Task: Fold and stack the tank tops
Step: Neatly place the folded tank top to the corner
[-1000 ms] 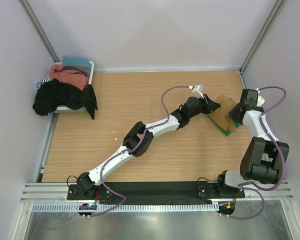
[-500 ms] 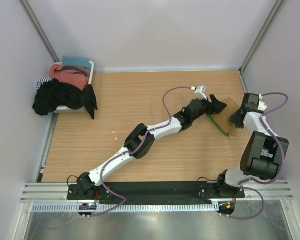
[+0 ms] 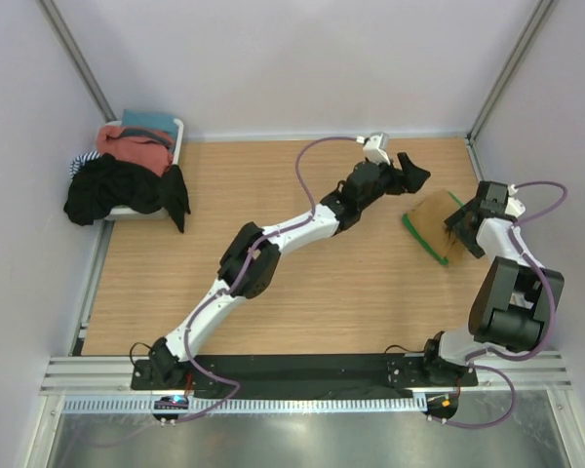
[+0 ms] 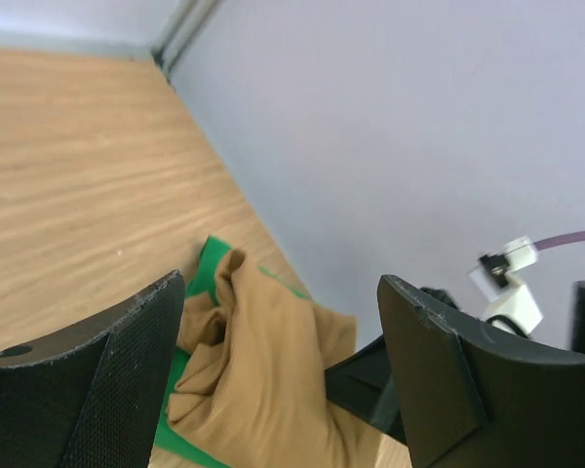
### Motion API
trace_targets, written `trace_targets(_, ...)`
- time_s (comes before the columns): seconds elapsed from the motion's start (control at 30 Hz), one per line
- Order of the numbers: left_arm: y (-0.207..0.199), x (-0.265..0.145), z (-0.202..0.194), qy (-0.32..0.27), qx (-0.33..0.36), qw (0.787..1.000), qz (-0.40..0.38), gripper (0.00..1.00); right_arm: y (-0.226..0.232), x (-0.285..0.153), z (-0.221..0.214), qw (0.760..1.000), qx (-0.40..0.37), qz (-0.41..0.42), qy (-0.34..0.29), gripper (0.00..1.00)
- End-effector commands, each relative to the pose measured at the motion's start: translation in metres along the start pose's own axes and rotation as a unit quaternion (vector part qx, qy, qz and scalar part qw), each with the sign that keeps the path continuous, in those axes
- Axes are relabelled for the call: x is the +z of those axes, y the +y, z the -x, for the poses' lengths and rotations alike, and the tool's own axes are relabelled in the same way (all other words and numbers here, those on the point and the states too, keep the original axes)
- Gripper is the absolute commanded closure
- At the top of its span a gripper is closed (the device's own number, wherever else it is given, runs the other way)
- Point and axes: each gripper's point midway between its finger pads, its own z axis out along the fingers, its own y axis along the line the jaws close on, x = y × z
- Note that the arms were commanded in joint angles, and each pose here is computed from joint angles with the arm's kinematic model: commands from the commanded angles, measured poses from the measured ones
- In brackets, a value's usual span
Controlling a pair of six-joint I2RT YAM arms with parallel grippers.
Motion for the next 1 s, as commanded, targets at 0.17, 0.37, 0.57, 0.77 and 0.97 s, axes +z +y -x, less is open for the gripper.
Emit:
trace_targets(0.17,-0.045,-0.029,0.054,0.000,0.050,0.999,-0.001,0.22,-0.004,-0.030,0.065,0.996,0.041,-0.019,-0.083,0.17)
trace_targets(0.37,-0.051,-0.058,0.064,0.019,0.061,0.998,0.016,0.23,-0.004,-0.058,0.092,0.992,0.047,-0.018,-0.119,0.16)
trace_targets(0.57,-0.050,-0.105,0.101,0.018,0.080,0.995,0.062,0.21,0.098,-0.107,0.073,0.952,0.006,0.298,-0.073,0.59)
trace_targets(0.77,-0.038,-0.155,0.132,0.004,0.065,0.994,0.082,0.21,0.162,-0.128,0.055,0.860,0.026,0.510,-0.004,0.99)
trace_targets(0.97,-0.017,-0.191,0.129,0.031,0.044,0.994,0.097,0.20,0.164,-0.112,0.048,0.841,0.037,0.539,-0.021,0.99)
